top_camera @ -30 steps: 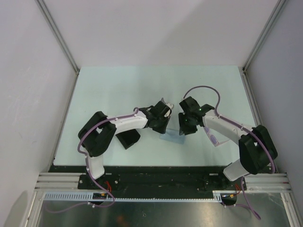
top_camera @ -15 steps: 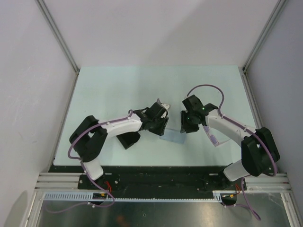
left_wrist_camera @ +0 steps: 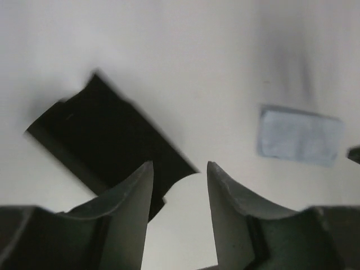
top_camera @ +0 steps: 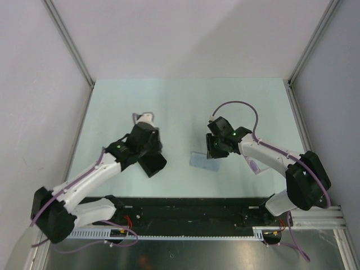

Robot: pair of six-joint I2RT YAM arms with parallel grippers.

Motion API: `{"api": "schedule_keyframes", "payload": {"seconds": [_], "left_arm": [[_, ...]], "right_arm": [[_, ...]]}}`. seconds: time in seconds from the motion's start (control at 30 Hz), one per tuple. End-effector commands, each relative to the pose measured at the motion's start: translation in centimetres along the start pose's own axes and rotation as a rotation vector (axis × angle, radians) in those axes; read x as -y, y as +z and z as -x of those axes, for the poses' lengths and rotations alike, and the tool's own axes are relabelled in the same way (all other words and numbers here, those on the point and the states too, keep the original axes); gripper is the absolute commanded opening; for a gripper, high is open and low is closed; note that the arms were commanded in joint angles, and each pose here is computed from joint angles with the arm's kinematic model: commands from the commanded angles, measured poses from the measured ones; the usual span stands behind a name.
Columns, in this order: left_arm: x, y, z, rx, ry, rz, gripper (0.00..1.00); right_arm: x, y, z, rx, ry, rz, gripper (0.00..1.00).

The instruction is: Organize the sunglasses

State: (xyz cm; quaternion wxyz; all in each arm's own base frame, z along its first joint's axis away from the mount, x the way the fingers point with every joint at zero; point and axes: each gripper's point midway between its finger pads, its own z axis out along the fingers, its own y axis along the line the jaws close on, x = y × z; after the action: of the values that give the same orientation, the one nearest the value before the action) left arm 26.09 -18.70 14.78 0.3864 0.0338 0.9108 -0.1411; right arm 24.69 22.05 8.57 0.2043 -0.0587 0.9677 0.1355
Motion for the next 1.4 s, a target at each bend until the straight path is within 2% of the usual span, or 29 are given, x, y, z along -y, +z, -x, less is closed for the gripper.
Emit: {"api": "schedule_keyframes", "payload": {"seconds": [0.0,0.13,0.17,0.27,0.37,0.67,0.97,1.1,1.23,1.3,1.37], "left_arm": [[-6.7,-1.8,-2.1,-0.001,-0.182,0.227,0.43],[-9.4,-2.3,-5.1,-0.067,-0.239,0.325,0.27],[-10.0,-2.5,-6.2,-0.1,-0.256,0.356,0.19],[-11.2,-2.4,-8.5,-0.165,-0.277,0.416,0.05],[-11.5,-1.9,-10.7,-0.23,-0.306,0.442,0.01],[-11.2,-0.4,-13.1,-0.372,-0.281,0.457,0.0],[-9.4,1.5,-11.6,-0.364,-0.226,0.351,0.01],[-7.1,2.5,-10.9,-0.382,-0.177,0.227,0.03],[-4.6,3.2,-10.2,-0.348,-0.12,0.083,0.06],[-3.1,3.0,-9.5,-0.333,-0.107,-0.005,0.1],[-3.0,2.7,-8.8,-0.306,-0.08,-0.017,0.14]], "right_arm": [[-0.3,1.1,0.7,0.033,0.022,-0.012,0.4],[-0.5,1.6,0.6,0.025,0.027,-0.008,0.4],[-0.4,1.7,0.6,0.025,0.029,-0.007,0.4],[-0.4,1.9,0.5,0.019,0.03,-0.01,0.4],[-0.3,1.9,0.4,0.017,0.028,-0.017,0.4],[0.2,1.7,0.4,0.023,0.032,-0.033,0.4],[0.7,1.6,0.7,0.034,0.057,-0.033,0.4],[1.0,1.4,1.1,0.042,0.069,-0.035,0.4],[1.5,1.1,1.4,0.052,0.08,-0.043,0.4],[1.6,1.1,1.5,0.054,0.085,-0.046,0.4],[1.5,1.1,1.5,0.056,0.086,-0.044,0.4]]}}
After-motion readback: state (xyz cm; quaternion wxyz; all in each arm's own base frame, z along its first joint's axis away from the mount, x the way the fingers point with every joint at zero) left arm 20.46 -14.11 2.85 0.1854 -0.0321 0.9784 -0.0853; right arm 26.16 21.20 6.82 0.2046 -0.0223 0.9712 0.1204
